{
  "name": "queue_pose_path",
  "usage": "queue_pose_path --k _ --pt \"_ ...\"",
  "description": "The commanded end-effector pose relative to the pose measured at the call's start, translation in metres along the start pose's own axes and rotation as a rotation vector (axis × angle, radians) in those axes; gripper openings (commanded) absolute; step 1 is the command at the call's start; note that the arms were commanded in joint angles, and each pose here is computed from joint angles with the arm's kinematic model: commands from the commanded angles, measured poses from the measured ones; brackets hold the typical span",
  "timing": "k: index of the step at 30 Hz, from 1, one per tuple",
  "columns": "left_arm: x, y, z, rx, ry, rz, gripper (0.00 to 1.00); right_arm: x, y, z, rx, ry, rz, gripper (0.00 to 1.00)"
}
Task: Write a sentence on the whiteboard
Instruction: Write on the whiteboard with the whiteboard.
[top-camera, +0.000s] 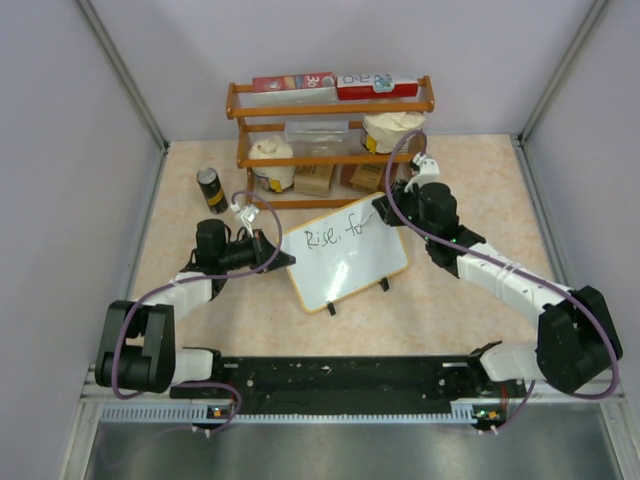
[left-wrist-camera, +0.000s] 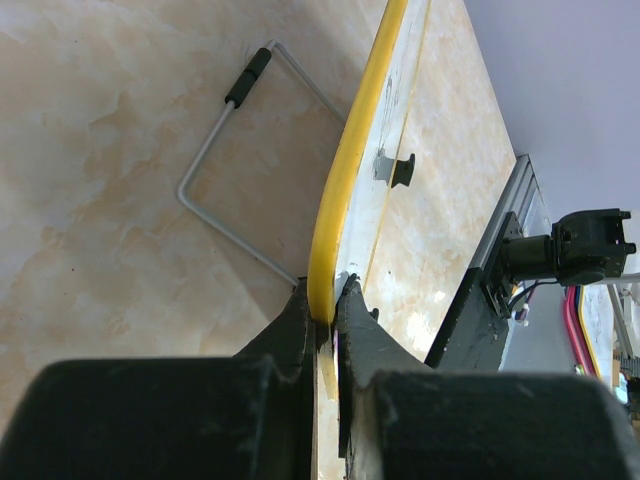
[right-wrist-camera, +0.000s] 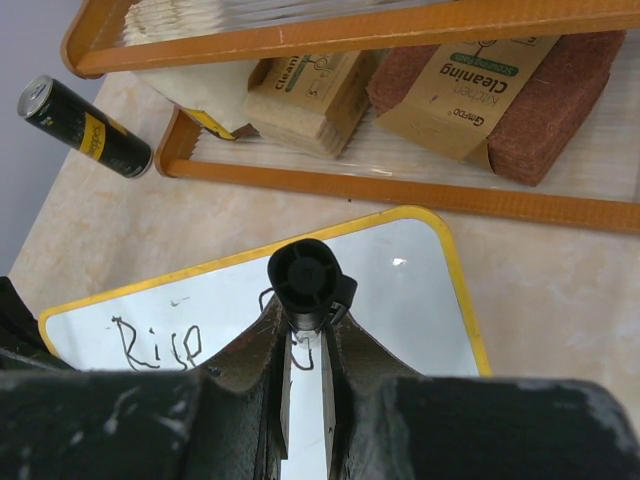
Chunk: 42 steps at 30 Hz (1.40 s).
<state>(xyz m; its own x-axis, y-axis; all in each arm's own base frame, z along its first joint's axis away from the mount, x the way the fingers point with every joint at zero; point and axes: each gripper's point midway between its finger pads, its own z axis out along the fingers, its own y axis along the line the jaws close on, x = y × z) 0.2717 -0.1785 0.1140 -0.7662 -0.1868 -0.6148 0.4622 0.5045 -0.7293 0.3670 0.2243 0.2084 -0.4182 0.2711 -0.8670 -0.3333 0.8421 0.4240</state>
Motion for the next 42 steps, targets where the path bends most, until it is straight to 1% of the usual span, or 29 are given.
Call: queue_pose_path --k 1,11,16,29,42 --pt "0.007 0.045 -0.003 -0.205 -0.025 0.076 0.00 -0.010 -0.001 0.003 0.002 -0.023 -0.008 0.00" --pt "0.007 0.045 -0.003 -0.205 -0.025 0.077 0.00 0.008 -0.014 -0.005 0.037 0.012 -0.024 0.00" --pt "0.006 0.045 -0.004 -0.204 -0.026 0.080 0.00 0.008 -0.016 -0.006 0.050 0.006 -0.025 0.00" --pt "0.007 0.045 -0.003 -0.205 -0.024 0.078 0.00 -0.041 0.000 -0.023 0.005 -0.128 0.002 0.00" --pt "0.006 0.045 -0.003 -0.203 -0.025 0.079 0.00 -0.039 -0.005 -0.006 0.025 -0.104 0.010 0.00"
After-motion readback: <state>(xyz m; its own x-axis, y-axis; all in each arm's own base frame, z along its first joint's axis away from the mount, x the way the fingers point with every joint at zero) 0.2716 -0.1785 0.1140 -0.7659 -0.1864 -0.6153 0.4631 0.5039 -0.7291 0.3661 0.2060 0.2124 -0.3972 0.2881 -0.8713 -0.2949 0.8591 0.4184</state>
